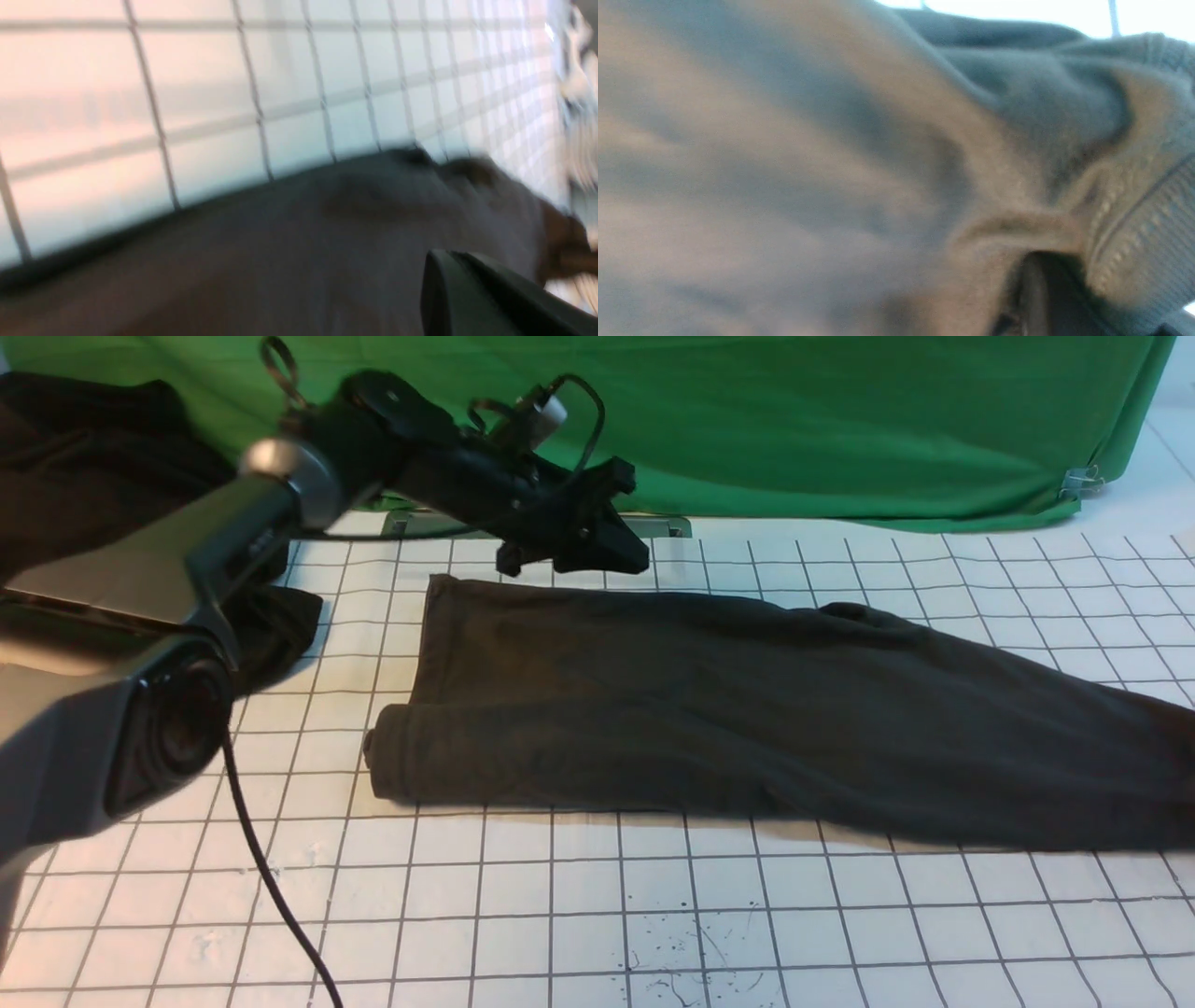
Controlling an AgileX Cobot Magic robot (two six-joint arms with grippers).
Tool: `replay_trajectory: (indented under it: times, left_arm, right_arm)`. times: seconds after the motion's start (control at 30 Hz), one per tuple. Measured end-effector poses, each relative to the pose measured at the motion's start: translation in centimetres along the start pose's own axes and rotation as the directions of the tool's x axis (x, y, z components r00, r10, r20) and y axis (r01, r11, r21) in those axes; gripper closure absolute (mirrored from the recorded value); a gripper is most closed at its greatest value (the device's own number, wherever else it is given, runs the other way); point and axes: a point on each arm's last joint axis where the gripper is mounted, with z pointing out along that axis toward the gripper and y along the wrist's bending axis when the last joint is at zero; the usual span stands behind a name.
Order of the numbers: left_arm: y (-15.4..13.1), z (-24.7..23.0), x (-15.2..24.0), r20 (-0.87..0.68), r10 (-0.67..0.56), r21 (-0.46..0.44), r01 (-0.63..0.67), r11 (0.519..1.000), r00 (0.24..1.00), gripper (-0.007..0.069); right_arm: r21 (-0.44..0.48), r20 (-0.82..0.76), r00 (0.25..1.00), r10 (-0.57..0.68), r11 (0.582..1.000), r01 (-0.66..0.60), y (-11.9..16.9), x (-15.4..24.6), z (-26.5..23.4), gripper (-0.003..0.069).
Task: Fold a long-sleeved shirt over a white checkered tablecloth.
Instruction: 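Fold the right end of the dark garment over onto its left end with the right gripper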
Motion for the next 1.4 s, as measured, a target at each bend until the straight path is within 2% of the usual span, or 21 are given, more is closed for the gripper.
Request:
replay_trajectory:
  times: [0.1,0.37,0.4,0.53,0.67,0.77,0.97,1.0,1.13,1.23,1.3,1.4]
  left_arm:
    - [-0.2,-1.0,0.2,-0.067,0.038,0.021,-0.037,0.999,0.997,0.0622]
    - [-0.5,-1.6,0.3,-0.093,0.073,0.015,-0.072,0.997,0.993,0.0622]
    - [-0.5,-1.8,0.3,-0.097,0.083,-0.004,-0.084,0.996,0.992,0.0622]
    - [-0.4,-1.8,0.4,-0.123,0.14,-0.074,-0.15,0.986,0.982,0.0622]
    - [-0.3,-3.1,0.2,-0.142,0.176,-0.207,-0.203,0.957,0.974,0.0622]
    - [-1.6,-6.7,-0.9,-0.099,0.225,-0.289,-0.244,0.926,0.969,0.0622]
    - [-5.1,-15.4,-2.3,0.054,0.298,-0.363,-0.259,0.895,0.953,0.0622]
    - [-5.7,-18.0,-2.5,0.102,0.308,-0.384,-0.248,0.889,0.946,0.0622]
    - [-6.9,-23.3,-2.4,0.203,0.302,-0.439,-0.189,0.878,0.932,0.0622]
    - [-6.9,-25.3,-1.7,0.222,0.288,-0.47,-0.156,0.869,0.932,0.0622]
    - [-6.5,-26.1,-0.7,0.203,0.263,-0.489,-0.135,0.862,0.943,0.0622]
    - [-5.9,-25.8,0.0,0.176,0.237,-0.49,-0.124,0.863,0.955,0.0622]
  right_arm:
    - [-0.038,0.053,0.999,-0.005,0.999,0.007,0.9,-0.6,-2.6,0.0638]
    - [-0.134,0.193,0.973,-0.128,0.979,0.156,7.0,-0.7,-11.6,0.0638]
    - [-0.147,0.222,0.961,-0.166,0.968,0.201,8.6,-0.5,-13.1,0.0638]
    - [-0.164,0.26,0.937,-0.232,0.946,0.28,11.6,0.1,-14.7,0.0638]
    - [-0.177,0.267,0.918,-0.292,0.922,0.345,14.2,0.6,-14.8,0.064]
    - [-0.177,0.277,0.91,-0.308,0.915,0.363,15.0,0.6,-14.6,0.064]
    - [-0.184,0.29,0.913,-0.289,0.919,0.349,15.2,0.5,-14.6,0.0641]
    - [-0.193,0.291,0.914,-0.282,0.919,0.344,15.3,0.5,-14.6,0.0641]
    - [-0.232,0.296,0.912,-0.284,0.905,0.357,16.5,0.7,-15.3,0.0642]
    - [-0.255,0.318,0.902,-0.293,0.89,0.379,18.5,1.1,-16.3,0.0642]
    - [-0.287,0.362,0.873,-0.327,0.852,0.438,22.3,2.1,-17.6,0.0642]
    - [-0.315,0.424,0.831,-0.359,0.802,0.507,26.4,3.5,-18.4,0.0642]
